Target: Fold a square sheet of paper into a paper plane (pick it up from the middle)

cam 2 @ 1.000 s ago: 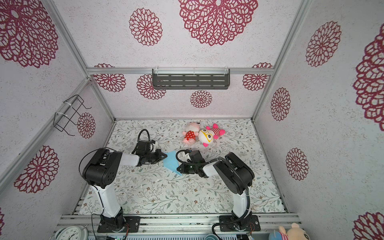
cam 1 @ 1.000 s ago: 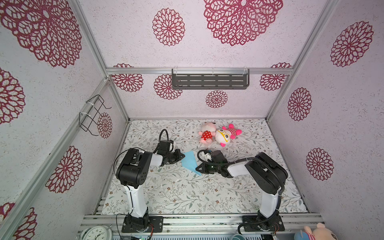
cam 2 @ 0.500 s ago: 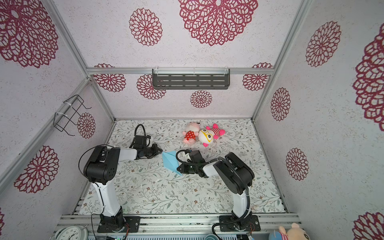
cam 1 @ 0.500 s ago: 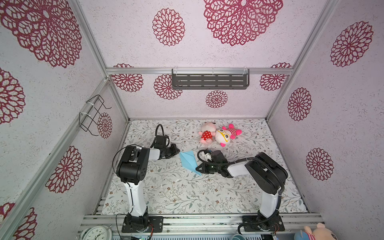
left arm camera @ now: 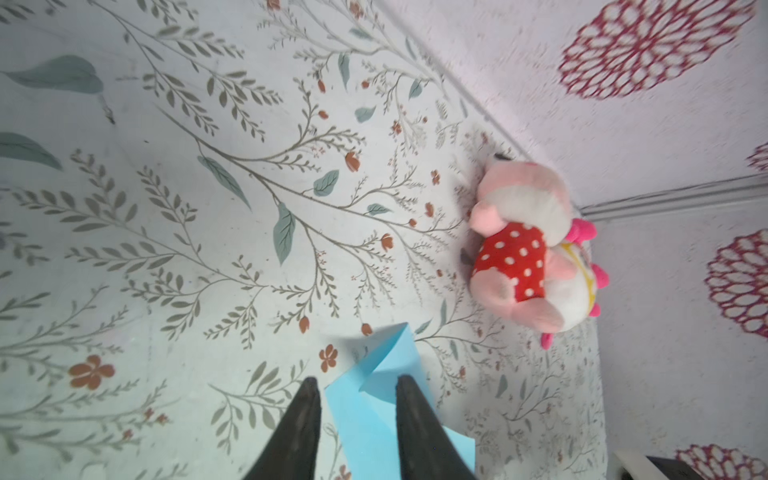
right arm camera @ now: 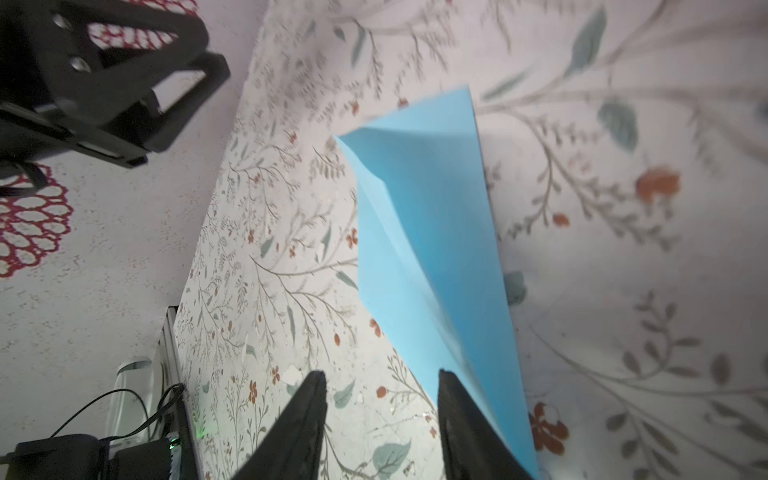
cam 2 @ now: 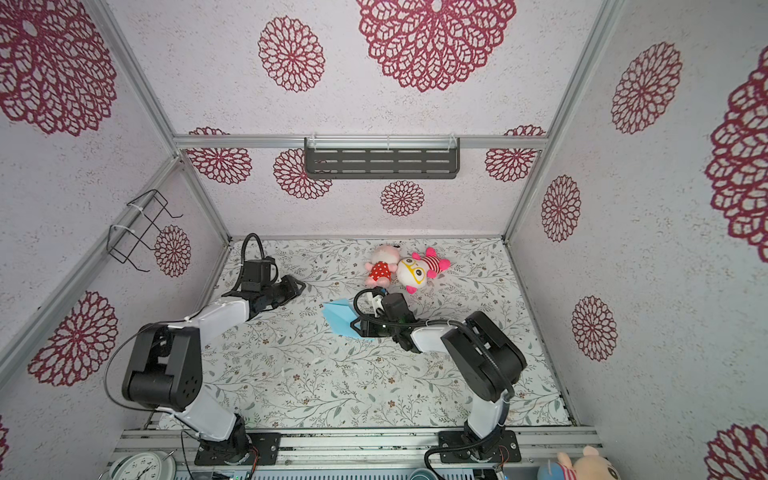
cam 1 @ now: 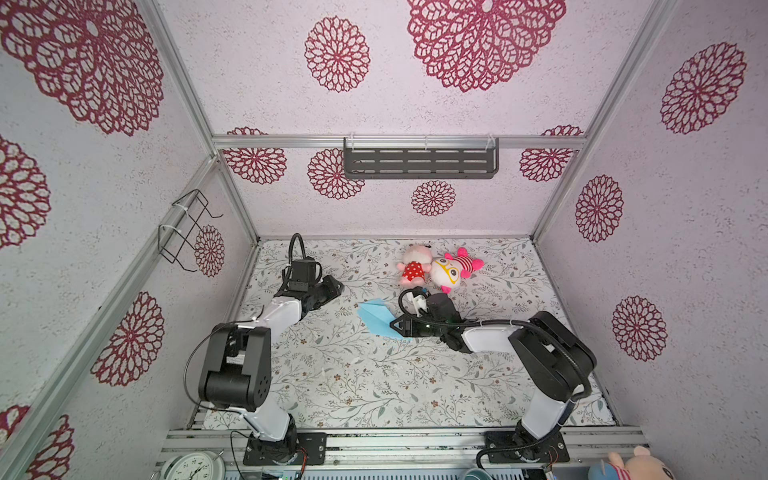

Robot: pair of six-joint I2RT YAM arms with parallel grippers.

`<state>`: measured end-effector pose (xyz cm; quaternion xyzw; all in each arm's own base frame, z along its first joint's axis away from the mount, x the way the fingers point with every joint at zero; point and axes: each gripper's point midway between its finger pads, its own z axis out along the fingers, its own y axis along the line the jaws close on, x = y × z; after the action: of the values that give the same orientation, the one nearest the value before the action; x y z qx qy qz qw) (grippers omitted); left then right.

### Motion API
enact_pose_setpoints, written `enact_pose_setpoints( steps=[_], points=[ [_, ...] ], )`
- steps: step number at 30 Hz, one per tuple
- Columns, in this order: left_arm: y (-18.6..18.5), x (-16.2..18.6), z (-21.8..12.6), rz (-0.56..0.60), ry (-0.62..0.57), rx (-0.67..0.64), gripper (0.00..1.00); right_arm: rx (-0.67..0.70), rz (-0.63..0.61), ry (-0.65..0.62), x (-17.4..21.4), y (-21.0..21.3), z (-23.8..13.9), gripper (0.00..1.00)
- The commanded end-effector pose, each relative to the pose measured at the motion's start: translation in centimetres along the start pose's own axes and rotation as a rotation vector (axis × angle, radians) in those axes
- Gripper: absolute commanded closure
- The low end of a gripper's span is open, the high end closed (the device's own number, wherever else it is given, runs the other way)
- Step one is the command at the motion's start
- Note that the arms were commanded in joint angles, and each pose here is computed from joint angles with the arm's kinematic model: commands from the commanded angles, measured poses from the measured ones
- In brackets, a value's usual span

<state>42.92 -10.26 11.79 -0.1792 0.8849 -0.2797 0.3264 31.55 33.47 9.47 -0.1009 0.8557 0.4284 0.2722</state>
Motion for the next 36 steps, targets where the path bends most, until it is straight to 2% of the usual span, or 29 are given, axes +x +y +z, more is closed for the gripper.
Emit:
enact_pose_setpoints(
  steps=[1, 5, 10, 13, 20, 24, 26, 28, 30, 36],
  points=[
    [0.4, 1.3, -1.1, -0.047, 0.000, -0.004, 0.54, 0.049, -0.109, -0.122, -3.5, 1.0, -1.8, 0.50],
    [-0.2, 1.7, -2.7, -0.074, -0.034, 0.040, 0.33, 0.076, -0.215, -0.065, -3.2, 0.2, -1.2, 0.47],
    [-0.3, 2.1, -4.6, -0.070, -0.076, 0.060, 0.12, 0.027, -0.365, 0.058, -2.4, 0.3, 0.7, 0.45],
    [-0.3, 2.4, -5.4, -0.065, -0.088, 0.064, 0.03, 0.014, -0.407, 0.093, -2.5, 0.0, 1.7, 0.47],
    [-0.7, 3.4, -5.8, -0.057, -0.058, 0.102, 0.01, -0.078, -0.447, 0.198, -1.5, -0.5, 3.6, 0.56],
    [-1.2, 3.8, -5.7, -0.053, -0.044, 0.140, 0.01, -0.108, -0.450, 0.212, -1.3, -0.7, 4.2, 0.68],
    [-1.3, 3.9, -5.8, -0.054, -0.042, 0.152, 0.01, -0.123, -0.445, 0.212, -1.5, -0.7, 4.4, 0.77],
    [-1.7, 4.1, -6.0, -0.054, -0.039, 0.172, 0.01, -0.149, -0.444, 0.201, -1.9, -0.2, 4.3, 0.88],
    [-2.1, 4.2, -6.2, -0.057, -0.035, 0.199, 0.02, -0.187, -0.435, 0.184, -2.3, 0.8, 4.0, 0.93],
    [-4.8, 5.1, -7.0, -0.095, -0.003, 0.357, 0.05, -0.321, -0.371, 0.075, -5.0, 5.6, 1.3, 0.95]
  ],
)
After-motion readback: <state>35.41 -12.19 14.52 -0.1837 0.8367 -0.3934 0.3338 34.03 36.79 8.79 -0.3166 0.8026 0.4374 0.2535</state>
